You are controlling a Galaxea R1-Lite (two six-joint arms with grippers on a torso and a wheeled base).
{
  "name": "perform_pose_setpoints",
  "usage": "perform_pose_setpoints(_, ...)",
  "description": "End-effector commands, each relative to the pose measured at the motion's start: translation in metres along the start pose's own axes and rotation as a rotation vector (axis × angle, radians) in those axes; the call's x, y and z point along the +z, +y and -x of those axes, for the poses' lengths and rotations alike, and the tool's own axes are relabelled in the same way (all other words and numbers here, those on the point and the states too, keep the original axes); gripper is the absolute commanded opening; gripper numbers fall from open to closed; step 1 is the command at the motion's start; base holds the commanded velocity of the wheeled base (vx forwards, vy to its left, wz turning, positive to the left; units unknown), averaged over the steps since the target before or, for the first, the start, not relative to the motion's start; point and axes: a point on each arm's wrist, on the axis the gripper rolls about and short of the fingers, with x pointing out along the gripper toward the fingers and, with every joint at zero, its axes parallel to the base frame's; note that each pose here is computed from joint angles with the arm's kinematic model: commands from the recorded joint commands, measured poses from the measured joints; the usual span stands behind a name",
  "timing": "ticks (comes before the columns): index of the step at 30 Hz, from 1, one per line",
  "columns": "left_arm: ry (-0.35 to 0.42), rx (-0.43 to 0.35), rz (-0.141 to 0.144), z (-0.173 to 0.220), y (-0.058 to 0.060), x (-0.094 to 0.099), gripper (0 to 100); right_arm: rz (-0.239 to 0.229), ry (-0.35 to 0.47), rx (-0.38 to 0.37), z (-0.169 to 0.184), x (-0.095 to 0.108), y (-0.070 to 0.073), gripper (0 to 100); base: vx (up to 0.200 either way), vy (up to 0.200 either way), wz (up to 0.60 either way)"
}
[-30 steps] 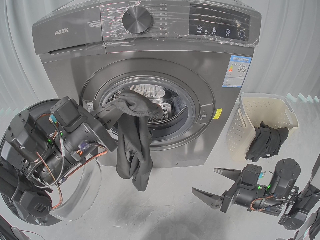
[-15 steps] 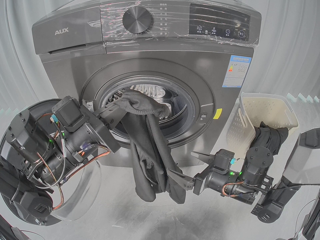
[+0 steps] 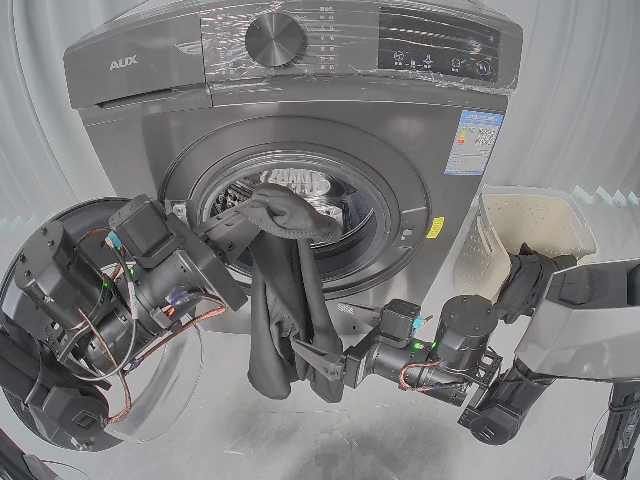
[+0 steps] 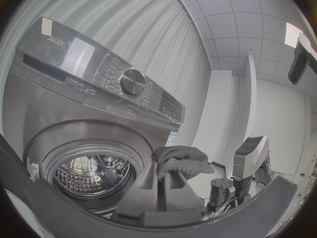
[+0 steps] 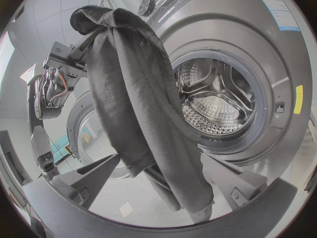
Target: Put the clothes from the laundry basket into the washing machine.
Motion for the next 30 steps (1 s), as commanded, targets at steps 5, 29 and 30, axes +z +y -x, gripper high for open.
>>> perform_pose_setpoints(5,0.012,0.001,0.004,-0.002,0.001,-0.004,0,-0.001,0.012,0.044,-0.006,-0.006,0.002,100,0.000,0.000,0.00)
perform_pose_setpoints(29,-0.037,0.060,0.007,-0.016,-0.004,-0.001,0,0.046,0.007,-0.047,-0.056,-0.041,-0.016,100,0.000,0.000,0.00)
perform_pose_setpoints(30,-0.050,0.091,0.013,-0.020,-0.006,-0.002,0,0.046,0.004,-0.062,-0.060,-0.041,-0.015,100,0.000,0.000,0.00)
